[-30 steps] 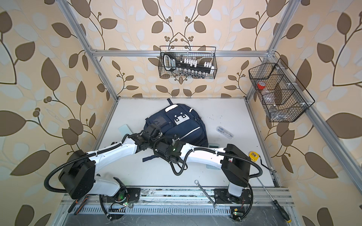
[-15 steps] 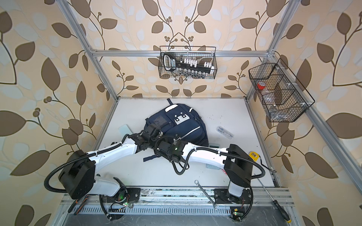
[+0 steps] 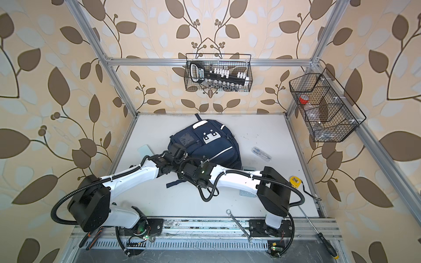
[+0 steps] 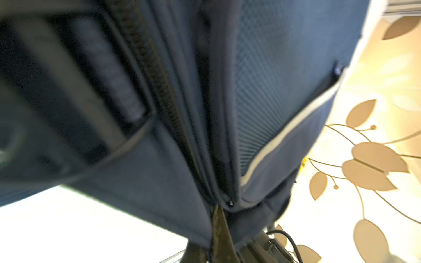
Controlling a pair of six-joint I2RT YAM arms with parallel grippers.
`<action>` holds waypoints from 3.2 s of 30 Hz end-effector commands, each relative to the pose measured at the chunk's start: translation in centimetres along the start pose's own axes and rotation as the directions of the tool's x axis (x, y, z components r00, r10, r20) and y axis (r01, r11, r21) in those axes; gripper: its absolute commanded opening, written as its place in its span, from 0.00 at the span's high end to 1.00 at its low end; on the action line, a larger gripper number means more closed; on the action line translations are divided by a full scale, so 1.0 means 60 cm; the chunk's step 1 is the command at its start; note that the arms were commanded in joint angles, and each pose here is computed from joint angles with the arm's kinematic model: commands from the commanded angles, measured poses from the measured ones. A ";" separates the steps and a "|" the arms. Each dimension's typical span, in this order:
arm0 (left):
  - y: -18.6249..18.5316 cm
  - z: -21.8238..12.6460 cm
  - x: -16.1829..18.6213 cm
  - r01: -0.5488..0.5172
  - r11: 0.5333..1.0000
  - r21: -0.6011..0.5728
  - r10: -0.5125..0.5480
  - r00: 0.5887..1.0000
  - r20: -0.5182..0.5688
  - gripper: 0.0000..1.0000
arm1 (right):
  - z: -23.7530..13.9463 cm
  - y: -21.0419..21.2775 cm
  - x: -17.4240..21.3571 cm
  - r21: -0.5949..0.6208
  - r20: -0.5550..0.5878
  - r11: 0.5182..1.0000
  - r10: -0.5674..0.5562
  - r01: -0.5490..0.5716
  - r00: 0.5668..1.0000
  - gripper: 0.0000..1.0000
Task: Pack the student bag
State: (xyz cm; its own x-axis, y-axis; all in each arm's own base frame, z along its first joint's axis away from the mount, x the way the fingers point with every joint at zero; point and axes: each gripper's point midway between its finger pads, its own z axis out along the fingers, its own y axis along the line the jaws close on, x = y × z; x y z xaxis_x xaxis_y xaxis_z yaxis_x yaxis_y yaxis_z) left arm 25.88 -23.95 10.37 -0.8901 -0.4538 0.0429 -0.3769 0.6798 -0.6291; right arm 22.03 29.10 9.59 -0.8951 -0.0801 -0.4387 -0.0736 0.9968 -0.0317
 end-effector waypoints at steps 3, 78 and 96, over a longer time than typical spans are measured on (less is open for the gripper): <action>0.040 -0.045 -0.086 0.087 0.994 -0.064 -0.072 0.977 0.201 1.00 | -0.039 -0.066 0.033 -0.015 -0.111 0.998 -0.060 0.058 0.992 1.00; -0.033 -0.182 -0.115 0.038 0.999 -0.006 -0.035 0.958 0.284 1.00 | 0.012 -0.215 -0.103 -0.201 -0.040 0.976 0.073 -0.079 0.997 1.00; -0.023 -0.156 -0.100 0.049 0.998 0.041 -0.057 0.972 0.226 1.00 | 0.118 -0.247 -0.136 -0.177 -0.033 0.979 0.099 -0.104 0.995 1.00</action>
State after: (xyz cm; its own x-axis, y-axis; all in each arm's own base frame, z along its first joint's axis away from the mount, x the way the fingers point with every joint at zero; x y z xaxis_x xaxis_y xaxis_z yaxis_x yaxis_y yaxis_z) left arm 28.59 -17.44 16.70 -0.8014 -0.5968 -0.0411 -0.4524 0.6495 -0.6111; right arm 32.83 16.38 8.47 -0.9170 0.0186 -0.3984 -0.0799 0.9701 0.2292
